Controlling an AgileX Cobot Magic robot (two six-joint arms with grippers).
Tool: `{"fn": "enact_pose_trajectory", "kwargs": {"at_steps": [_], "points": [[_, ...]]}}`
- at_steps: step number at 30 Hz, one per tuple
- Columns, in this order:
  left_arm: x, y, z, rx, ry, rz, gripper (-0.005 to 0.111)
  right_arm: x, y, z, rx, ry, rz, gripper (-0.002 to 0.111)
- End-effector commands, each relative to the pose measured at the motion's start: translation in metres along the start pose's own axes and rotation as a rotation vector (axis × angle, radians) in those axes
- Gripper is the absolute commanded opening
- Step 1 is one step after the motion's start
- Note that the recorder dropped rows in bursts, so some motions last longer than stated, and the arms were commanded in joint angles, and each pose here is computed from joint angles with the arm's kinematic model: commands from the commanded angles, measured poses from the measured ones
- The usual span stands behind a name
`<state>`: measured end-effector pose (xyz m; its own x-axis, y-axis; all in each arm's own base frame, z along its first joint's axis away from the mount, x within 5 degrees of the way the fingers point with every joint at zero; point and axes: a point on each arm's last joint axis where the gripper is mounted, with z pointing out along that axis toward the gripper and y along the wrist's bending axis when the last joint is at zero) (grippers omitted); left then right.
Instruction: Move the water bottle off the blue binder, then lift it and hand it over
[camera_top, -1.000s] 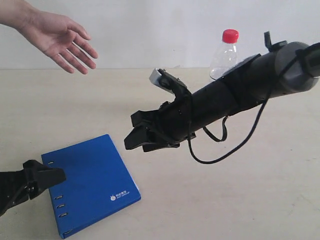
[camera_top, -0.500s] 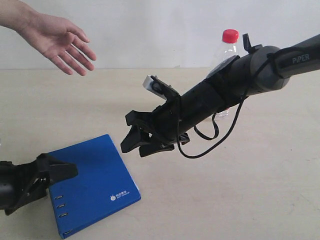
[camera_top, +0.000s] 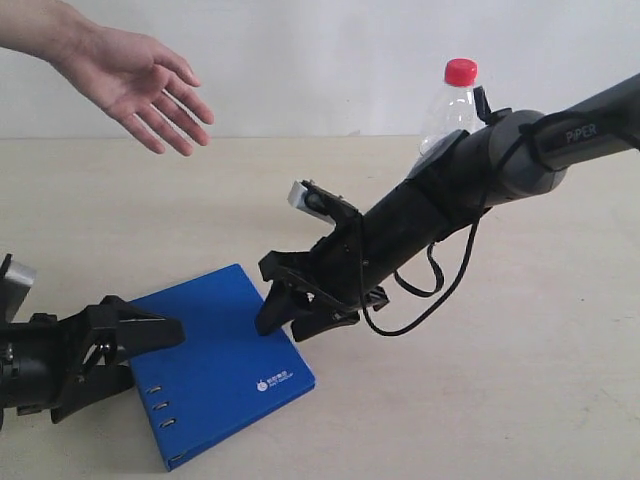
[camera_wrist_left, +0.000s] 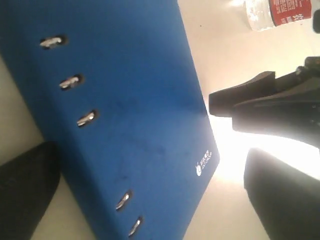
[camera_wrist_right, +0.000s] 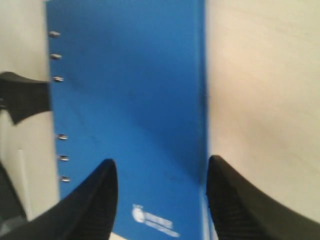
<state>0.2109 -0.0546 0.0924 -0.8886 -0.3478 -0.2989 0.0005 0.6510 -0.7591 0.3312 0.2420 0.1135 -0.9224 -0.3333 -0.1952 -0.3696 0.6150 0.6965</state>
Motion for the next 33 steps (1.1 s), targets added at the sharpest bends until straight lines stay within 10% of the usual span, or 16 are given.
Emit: {"fn": "enact_pose_trajectory", "kwargs": {"at_steps": [1, 20, 33], "points": [[0.01, 0.016, 0.001, -0.135, 0.076, 0.015, 0.094, 0.001, -0.005, -0.002, 0.037, 0.022, -0.003, 0.049], [0.01, 0.013, 0.002, -0.097, 0.069, 0.033, 0.094, 0.001, 0.037, -0.007, -0.023, 0.051, -0.093, 0.047], [0.01, 0.012, 0.002, -0.089, 0.07, 0.038, 0.094, 0.0, 0.028, 0.0, 0.013, 0.039, -0.127, 0.0]]}}
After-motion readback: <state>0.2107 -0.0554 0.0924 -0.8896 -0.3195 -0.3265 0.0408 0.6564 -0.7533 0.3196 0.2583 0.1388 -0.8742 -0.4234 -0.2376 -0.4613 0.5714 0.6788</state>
